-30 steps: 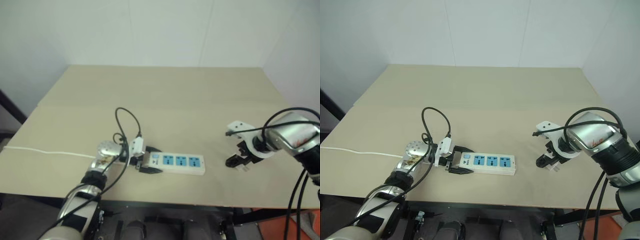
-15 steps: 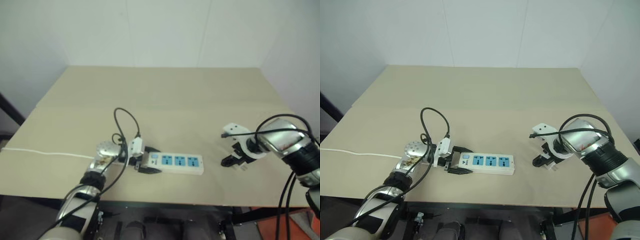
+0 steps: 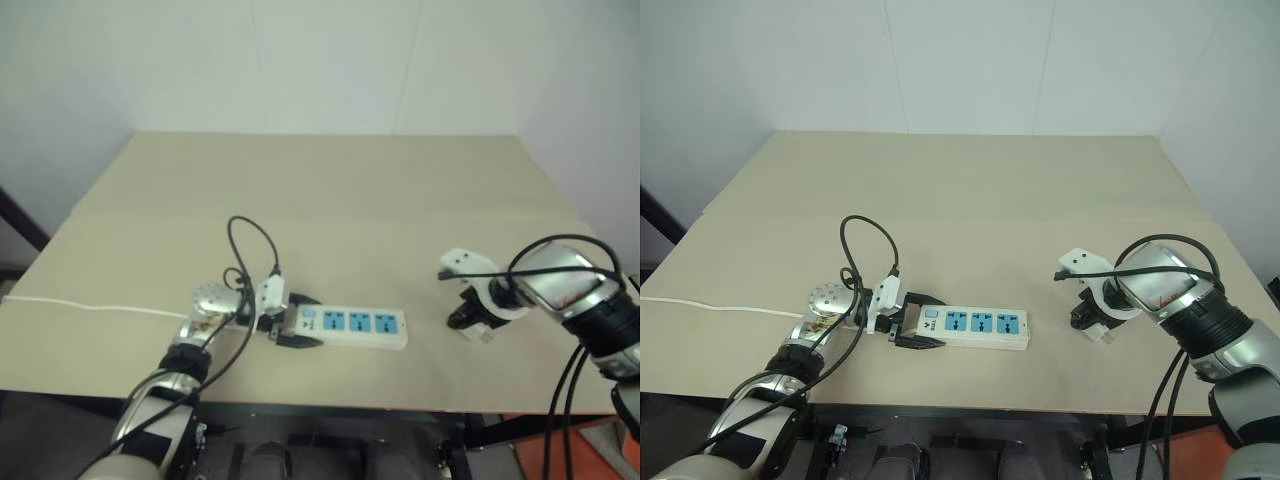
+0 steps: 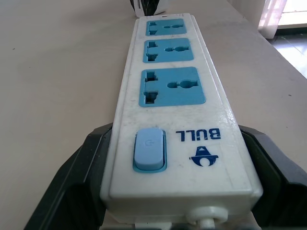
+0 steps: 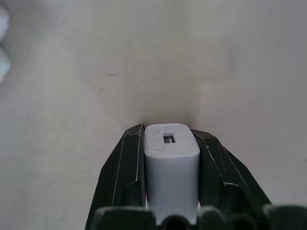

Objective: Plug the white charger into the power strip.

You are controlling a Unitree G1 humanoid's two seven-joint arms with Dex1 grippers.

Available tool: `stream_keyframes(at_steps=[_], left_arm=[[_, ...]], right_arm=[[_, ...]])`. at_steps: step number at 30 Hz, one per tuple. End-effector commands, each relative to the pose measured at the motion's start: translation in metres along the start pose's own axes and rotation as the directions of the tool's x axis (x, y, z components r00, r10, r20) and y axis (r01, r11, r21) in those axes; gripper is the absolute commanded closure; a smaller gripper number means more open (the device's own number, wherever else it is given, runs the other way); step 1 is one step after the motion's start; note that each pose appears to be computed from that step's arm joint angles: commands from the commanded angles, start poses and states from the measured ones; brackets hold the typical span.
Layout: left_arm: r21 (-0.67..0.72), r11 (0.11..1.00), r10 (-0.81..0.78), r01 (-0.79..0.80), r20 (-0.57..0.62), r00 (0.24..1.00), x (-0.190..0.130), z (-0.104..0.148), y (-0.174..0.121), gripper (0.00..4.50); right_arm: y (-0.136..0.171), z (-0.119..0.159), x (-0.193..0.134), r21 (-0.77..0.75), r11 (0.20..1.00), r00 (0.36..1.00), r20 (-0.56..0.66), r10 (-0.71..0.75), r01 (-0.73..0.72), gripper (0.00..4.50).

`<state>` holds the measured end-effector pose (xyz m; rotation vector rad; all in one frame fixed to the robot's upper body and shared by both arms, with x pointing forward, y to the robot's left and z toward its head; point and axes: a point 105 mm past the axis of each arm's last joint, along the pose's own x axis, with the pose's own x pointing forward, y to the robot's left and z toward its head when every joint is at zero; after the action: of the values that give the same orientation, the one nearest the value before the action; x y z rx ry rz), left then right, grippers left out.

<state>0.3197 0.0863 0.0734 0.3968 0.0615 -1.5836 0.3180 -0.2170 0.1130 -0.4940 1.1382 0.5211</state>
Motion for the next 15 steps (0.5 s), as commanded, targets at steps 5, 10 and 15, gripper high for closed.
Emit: stream_keyframes(at_steps=[5, 10, 15], left_arm=[[-0.081, 0.993, -0.089, 0.084, -0.063, 0.994, 0.011, -0.022, -0.018, 1.17], [-0.082, 0.993, -0.092, 0.086, -0.068, 0.993, 0.011, -0.023, -0.017, 1.17], [-0.079, 0.993, -0.095, 0.089, -0.073, 0.993, 0.011, -0.022, -0.014, 1.17]], right_arm=[[-0.025, 0.061, -0.056, 0.032, 0.995, 0.912, 0.397, -0.099, 0.094, 3.35], [-0.016, 0.092, -0.102, 0.003, 0.997, 0.625, 0.778, -0.054, 0.083, 3.35], [0.021, 0.096, -0.111, -0.066, 0.998, 0.425, 0.903, 0.068, -0.021, 3.35]])
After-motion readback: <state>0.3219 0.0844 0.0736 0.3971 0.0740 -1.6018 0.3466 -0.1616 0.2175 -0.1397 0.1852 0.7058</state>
